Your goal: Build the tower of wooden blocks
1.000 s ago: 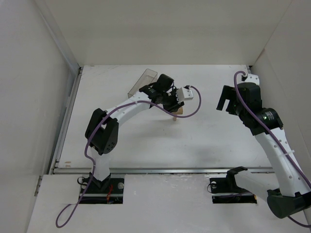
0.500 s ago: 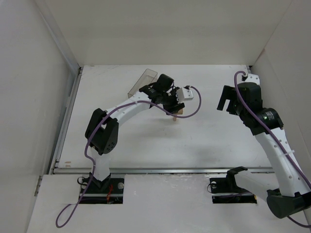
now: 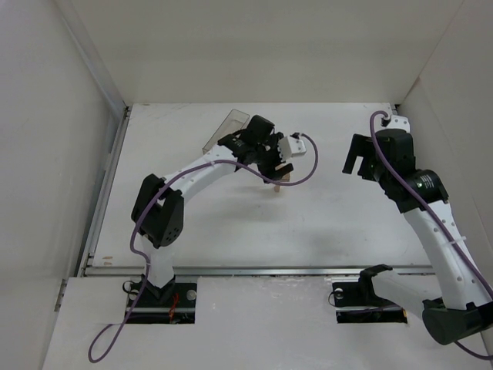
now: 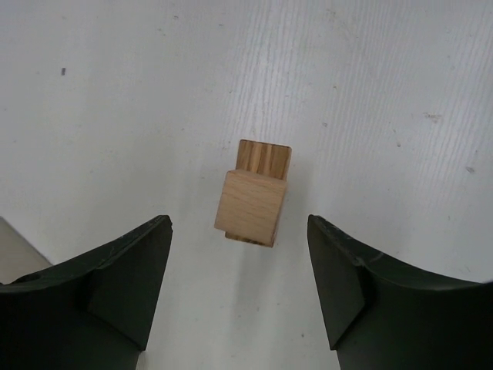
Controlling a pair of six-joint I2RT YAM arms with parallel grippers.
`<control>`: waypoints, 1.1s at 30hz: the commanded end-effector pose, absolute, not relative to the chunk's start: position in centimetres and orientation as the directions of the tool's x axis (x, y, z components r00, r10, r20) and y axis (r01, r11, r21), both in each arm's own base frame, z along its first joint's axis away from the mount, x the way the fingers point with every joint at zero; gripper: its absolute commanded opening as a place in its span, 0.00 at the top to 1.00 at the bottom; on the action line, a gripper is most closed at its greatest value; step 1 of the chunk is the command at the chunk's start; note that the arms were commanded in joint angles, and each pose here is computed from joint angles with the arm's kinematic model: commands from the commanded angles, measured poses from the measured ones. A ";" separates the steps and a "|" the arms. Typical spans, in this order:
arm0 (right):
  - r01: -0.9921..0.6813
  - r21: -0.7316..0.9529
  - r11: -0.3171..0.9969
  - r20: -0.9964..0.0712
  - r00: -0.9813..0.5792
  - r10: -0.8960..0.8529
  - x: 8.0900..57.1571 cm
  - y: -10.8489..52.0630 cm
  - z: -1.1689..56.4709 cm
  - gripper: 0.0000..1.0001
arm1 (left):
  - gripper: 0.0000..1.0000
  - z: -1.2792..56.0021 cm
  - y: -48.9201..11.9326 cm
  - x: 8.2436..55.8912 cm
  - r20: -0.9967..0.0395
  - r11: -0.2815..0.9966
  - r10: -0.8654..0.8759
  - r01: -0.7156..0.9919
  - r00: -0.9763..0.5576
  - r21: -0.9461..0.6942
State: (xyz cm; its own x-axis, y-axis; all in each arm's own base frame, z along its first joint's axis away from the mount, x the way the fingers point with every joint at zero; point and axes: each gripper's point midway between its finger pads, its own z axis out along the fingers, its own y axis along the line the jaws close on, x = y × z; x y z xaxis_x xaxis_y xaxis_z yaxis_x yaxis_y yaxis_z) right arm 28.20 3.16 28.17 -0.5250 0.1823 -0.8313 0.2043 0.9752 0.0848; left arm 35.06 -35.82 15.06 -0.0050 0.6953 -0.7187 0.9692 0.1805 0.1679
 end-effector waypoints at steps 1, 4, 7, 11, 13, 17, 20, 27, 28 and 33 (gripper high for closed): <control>0.172 0.117 0.978 -0.876 -0.447 0.183 29.1 3.5 31.4 0.00 | 0.32 27.7 -33.9 36.4 -0.840 0.353 0.537 0.883 0.080 0.310; 0.188 0.111 0.976 -0.882 -0.433 0.184 29.2 3.1 31.8 0.00 | 0.32 35.3 -28.6 38.2 -0.915 0.641 0.389 0.683 0.105 0.351; 0.235 0.124 0.964 -0.890 -0.404 0.213 29.4 2.5 32.2 0.00 | 0.28 42.0 -22.9 37.9 -0.960 0.862 0.193 0.432 0.202 0.264; 0.278 0.131 0.952 -0.891 -0.389 0.236 29.3 1.9 32.8 0.00 | 0.27 44.9 -12.6 37.9 -0.959 0.983 0.178 0.011 0.221 0.185; 0.293 0.128 0.947 -0.897 -0.374 0.237 29.3 1.6 33.2 0.00 | 0.25 43.8 -10.2 37.6 -0.964 0.977 0.209 -0.081 0.163 0.198; 0.303 0.144 0.942 -0.911 -0.331 0.246 29.1 1.2 34.0 0.00 | 0.23 40.0 -6.3 36.7 -0.971 0.953 0.240 -0.192 0.016 0.233; 0.310 0.170 0.935 -0.919 -0.293 0.264 28.8 1.0 34.8 0.00 | 0.23 39.2 -5.3 35.5 -0.980 0.959 0.197 -0.206 -0.004 0.193; 0.313 0.187 0.931 -0.927 -0.257 0.272 28.4 0.7 35.5 0.00 | 0.22 38.2 -4.2 33.4 -0.987 0.966 0.162 -0.205 -0.005 0.160; 0.304 0.190 0.934 -0.926 -0.260 0.273 28.4 0.9 35.5 0.00 | 0.22 37.8 -4.2 33.5 -0.986 0.965 0.166 -0.204 -0.013 0.165; 0.304 0.190 0.934 -0.926 -0.260 0.273 28.3 0.8 35.3 0.00 | 0.20 37.6 -4.3 33.5 -0.985 0.966 0.171 -0.193 -0.019 0.171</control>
